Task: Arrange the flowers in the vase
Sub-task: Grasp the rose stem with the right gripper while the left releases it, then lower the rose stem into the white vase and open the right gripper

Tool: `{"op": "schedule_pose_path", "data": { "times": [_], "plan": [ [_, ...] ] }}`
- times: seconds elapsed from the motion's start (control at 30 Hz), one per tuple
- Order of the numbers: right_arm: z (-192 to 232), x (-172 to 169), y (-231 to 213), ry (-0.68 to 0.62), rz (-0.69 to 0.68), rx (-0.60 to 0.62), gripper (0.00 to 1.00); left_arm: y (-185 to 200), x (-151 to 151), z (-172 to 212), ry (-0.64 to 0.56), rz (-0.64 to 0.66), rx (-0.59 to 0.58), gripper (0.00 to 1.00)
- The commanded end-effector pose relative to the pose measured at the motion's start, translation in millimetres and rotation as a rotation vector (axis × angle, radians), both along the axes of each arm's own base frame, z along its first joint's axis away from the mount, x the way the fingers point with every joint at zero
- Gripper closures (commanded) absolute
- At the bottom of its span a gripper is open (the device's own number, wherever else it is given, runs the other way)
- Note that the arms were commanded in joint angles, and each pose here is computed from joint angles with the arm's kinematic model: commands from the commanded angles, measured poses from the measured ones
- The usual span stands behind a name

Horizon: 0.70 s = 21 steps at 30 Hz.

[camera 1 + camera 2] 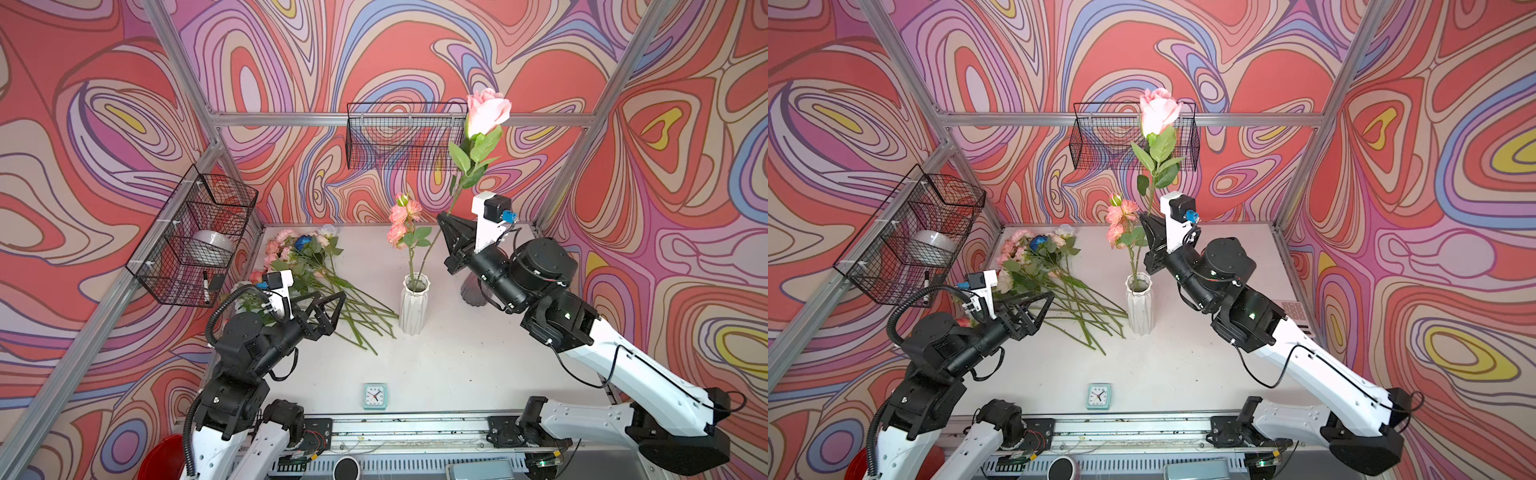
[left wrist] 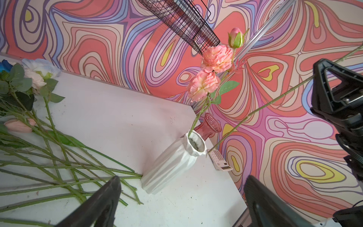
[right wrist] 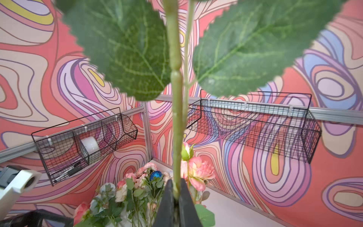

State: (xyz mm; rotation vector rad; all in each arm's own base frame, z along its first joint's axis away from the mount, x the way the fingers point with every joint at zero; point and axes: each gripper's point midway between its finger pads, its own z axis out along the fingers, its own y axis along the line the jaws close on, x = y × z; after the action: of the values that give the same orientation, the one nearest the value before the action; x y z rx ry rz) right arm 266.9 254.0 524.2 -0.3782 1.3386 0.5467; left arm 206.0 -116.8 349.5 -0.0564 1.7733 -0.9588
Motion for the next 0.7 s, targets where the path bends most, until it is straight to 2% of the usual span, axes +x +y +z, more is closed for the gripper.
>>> {"op": "schedule_pose_path", "data": {
  "times": [0.0,0.2,0.67],
  "plan": [
    [15,5,-10,-0.076,-0.079,0.035,1.0,3,0,-9,0.015,0.014,0.009,0.0],
    [-2,17,-2,-0.052,-0.103,0.002,1.0,0,2,-14,0.032,0.006,0.003,0.0],
    [-115,43,2,0.198,-0.133,-0.034,1.0,-2,9,-32,0.087,0.006,-0.015,0.0]
  ]
}}
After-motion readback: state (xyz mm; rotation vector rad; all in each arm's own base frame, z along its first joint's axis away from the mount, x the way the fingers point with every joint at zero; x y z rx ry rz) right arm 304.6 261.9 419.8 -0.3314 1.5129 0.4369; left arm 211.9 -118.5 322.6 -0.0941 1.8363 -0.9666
